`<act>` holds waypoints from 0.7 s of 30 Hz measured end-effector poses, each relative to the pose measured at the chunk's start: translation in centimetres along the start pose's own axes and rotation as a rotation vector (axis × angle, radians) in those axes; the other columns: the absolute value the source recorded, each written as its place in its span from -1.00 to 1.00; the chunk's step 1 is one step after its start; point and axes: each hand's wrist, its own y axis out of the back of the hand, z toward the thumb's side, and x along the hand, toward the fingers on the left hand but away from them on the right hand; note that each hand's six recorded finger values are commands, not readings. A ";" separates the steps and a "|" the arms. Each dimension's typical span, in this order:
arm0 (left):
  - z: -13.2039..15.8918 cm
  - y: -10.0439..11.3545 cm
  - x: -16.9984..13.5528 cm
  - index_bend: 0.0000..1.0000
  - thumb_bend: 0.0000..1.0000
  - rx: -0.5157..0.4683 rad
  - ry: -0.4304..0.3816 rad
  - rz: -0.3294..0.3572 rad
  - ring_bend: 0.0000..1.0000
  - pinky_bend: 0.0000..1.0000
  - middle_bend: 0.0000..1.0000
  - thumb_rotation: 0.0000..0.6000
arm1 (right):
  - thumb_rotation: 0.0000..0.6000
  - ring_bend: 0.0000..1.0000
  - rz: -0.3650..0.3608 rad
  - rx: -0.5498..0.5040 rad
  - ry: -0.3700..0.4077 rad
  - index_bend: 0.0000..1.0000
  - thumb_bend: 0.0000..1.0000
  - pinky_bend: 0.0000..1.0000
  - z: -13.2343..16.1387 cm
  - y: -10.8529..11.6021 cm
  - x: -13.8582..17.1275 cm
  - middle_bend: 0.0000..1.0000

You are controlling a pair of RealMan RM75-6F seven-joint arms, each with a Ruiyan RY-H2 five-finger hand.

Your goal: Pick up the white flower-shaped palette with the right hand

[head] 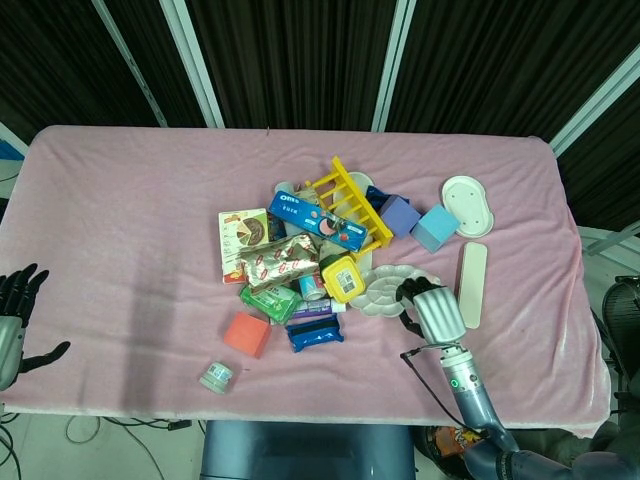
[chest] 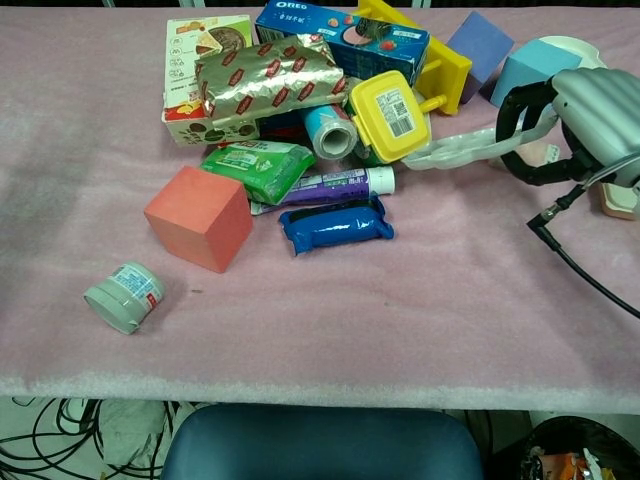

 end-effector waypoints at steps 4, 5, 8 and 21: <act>0.1 0.0 0.0 -1.00 -1.00 -0.001 -0.003 0.003 -1.00 -1.00 -1.00 1.00 | 1.00 0.21 -0.031 -0.020 0.018 0.58 0.48 0.38 0.1 1.3 -0.1 0.30; 0.1 0.1 0.0 -1.00 -1.00 -0.002 -0.004 0.004 -1.00 -1.00 -1.00 1.00 | 1.00 0.21 -0.045 -0.031 0.023 0.59 0.48 0.38 0.1 1.9 -0.1 0.30; 0.1 0.1 0.0 -1.00 -1.00 -0.005 -0.005 0.004 -1.00 -1.00 -1.00 1.00 | 1.00 0.22 -0.082 -0.070 0.031 0.59 0.48 0.38 0.3 3.6 -0.2 0.30; 0.5 0.1 -0.2 -1.00 -1.00 -0.014 -0.015 0.009 -1.00 -1.00 -1.00 1.00 | 1.00 0.23 -0.199 -0.347 0.048 0.63 0.48 0.44 2.3 12.1 2.0 0.33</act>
